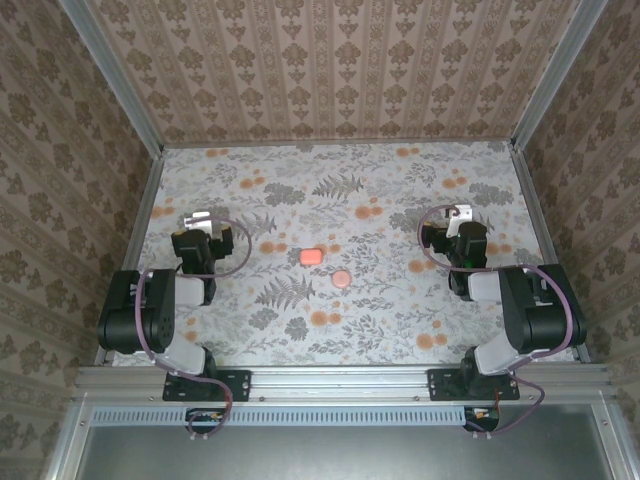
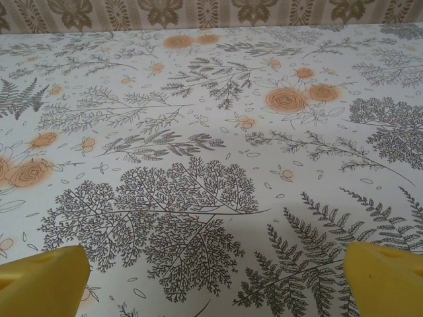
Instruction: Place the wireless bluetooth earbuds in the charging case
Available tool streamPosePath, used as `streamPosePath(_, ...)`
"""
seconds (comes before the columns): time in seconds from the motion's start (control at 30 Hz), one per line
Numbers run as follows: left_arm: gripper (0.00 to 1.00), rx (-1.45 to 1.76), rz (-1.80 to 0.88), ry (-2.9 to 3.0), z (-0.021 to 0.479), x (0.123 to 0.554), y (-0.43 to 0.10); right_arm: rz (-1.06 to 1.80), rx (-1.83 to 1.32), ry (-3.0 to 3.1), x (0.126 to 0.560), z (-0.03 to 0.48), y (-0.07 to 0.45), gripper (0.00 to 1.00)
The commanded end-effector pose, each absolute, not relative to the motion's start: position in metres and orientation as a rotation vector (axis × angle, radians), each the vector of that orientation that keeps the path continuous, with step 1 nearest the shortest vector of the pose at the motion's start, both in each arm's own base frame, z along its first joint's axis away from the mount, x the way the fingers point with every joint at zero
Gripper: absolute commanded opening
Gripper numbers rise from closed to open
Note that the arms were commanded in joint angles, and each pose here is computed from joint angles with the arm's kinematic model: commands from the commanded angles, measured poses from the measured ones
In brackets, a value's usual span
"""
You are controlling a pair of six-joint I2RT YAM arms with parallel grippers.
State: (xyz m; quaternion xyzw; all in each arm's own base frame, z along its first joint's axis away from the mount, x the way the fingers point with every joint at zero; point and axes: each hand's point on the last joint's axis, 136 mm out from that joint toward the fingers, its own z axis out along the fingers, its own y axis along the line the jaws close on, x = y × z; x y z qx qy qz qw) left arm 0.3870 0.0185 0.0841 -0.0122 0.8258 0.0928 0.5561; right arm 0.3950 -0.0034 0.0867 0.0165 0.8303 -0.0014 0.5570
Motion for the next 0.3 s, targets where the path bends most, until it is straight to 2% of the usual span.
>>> streamPosePath(0.0, 1.0, -0.036, 0.197, 1.915, 0.0958, 0.3947, 0.0161, 0.016, 0.039, 1.925, 0.4002, 0.0971, -0.0013, 1.0)
streamPosePath(0.27, 1.0, 0.02, 0.14, 1.928, 0.0942, 0.3973, 0.0076, 0.016, 0.039, 1.925, 0.4001, 0.0968, -0.0013, 1.0)
